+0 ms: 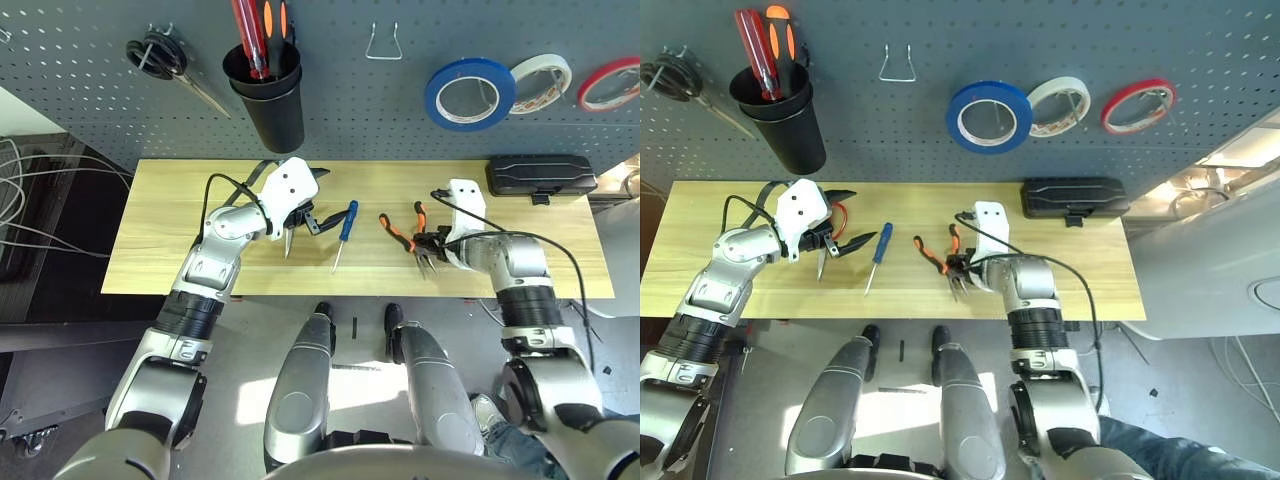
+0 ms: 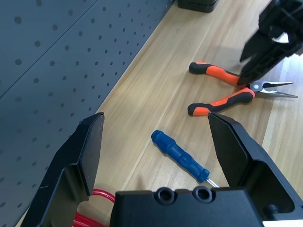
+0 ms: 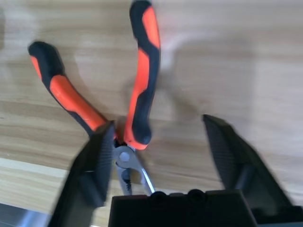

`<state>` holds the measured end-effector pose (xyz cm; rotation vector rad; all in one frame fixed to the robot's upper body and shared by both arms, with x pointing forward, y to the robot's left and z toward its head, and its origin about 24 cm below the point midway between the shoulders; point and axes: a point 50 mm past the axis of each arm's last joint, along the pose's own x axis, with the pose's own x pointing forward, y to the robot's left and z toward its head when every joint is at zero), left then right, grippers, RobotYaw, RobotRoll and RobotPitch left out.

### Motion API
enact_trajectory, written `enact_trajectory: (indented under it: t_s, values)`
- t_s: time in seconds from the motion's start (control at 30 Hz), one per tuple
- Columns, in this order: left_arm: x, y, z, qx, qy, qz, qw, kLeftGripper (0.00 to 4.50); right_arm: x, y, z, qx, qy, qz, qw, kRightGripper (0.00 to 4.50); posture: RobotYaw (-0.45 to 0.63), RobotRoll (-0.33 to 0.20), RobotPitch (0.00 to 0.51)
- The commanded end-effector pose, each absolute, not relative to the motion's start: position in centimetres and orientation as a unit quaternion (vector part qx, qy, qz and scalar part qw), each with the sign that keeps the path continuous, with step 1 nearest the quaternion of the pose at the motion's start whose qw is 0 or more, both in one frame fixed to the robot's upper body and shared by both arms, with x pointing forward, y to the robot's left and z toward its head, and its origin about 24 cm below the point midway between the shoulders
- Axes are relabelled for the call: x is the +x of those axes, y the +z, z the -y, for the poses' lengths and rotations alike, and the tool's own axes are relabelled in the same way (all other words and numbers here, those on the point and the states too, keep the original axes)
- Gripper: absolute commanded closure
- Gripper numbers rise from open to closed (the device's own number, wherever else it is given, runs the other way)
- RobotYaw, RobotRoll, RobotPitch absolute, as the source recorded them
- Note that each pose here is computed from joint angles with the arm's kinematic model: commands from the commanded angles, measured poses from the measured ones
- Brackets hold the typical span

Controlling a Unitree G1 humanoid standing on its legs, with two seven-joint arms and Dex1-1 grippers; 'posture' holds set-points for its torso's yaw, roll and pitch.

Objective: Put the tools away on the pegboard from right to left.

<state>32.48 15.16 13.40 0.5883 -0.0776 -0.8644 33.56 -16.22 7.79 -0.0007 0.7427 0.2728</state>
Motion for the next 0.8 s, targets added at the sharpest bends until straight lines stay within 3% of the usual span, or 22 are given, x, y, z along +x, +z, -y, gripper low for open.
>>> enact_trajectory:
  t_s: [0.03, 0.33, 0.8]
  values:
    - [32.0, 12.5, -15.0, 0.280, -0.419, 0.026, 0.863, 0.00, 33.2, 7.8, 15.7, -0.009, 0.159, -0.381, 0.911, 0.03, 0.16, 0.000, 0.414]
    - [32.0, 12.5, -15.3, 0.283, -0.413, 0.023, 0.865, 0.00, 33.2, 7.1, 13.5, -0.011, 0.196, -0.399, 0.896, 0.03, 0.18, 0.000, 0.417]
    - [31.8, 12.4, -15.6, 0.281, -0.405, 0.022, 0.870, 0.00, 34.6, 5.8, 13.2, -0.049, 0.156, -0.389, 0.907, 0.03, 0.19, 0.000, 0.426]
